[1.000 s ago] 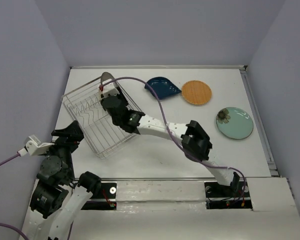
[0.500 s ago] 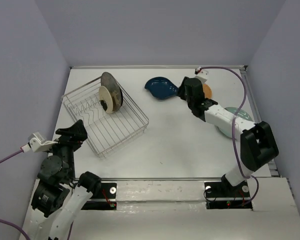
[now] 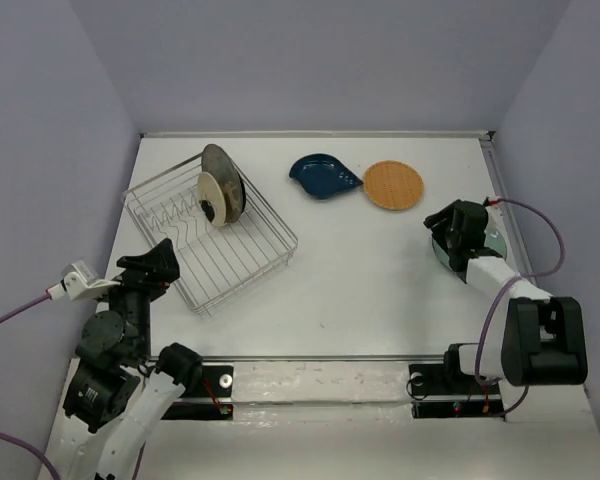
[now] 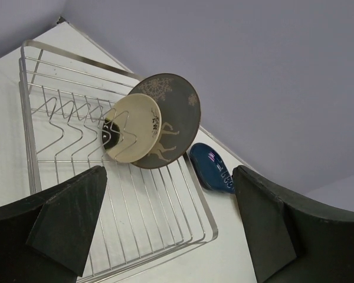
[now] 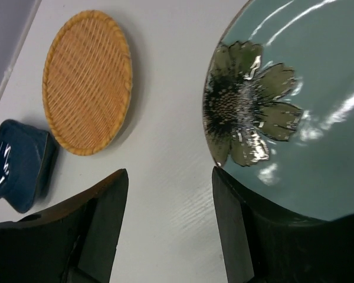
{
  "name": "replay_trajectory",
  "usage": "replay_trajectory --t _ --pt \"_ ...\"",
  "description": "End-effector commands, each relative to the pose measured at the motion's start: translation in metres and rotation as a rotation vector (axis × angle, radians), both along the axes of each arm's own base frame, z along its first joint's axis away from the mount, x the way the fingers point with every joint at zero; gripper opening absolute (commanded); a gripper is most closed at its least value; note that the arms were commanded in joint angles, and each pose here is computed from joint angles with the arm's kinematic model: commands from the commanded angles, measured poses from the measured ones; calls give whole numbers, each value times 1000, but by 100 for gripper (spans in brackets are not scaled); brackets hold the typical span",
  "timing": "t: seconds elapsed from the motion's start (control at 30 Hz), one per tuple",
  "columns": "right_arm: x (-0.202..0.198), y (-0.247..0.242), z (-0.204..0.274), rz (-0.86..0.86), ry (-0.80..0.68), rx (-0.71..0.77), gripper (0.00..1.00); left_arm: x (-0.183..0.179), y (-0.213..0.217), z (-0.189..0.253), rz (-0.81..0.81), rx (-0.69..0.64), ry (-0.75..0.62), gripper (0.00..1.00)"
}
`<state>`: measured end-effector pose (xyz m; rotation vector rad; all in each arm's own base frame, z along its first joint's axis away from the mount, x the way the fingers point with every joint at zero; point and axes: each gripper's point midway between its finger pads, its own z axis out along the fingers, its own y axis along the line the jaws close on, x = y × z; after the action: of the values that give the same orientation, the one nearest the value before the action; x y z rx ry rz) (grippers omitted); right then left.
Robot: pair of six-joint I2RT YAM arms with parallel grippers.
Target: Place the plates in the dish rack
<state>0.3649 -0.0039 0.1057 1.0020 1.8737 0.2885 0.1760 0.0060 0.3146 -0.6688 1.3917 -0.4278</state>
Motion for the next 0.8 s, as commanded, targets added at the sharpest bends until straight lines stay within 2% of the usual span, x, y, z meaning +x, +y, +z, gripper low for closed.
replay_trajectory --t 0.0,0.03,0.2,0.53,0.63,0.73,0.77 --pt "43 48 28 245 -141 111 63 2 -2 9 -7 0 -36 99" --pt "49 53 14 265 -108 132 63 2 -2 8 -10 2 -35 99" --pt "83 53 3 246 -82 155 62 2 -2 8 -11 8 -35 99" --pt "118 60 -49 201 -9 274 62 4 -5 9 -24 25 -30 99" --pt "125 60 -61 157 -6 322 59 5 -6 9 -25 29 -28 99" --pt "126 55 -67 102 1 345 50 5 -6 9 -27 31 -29 99" --pt "123 51 -69 62 1 354 43 5 -6 10 -26 35 -28 99"
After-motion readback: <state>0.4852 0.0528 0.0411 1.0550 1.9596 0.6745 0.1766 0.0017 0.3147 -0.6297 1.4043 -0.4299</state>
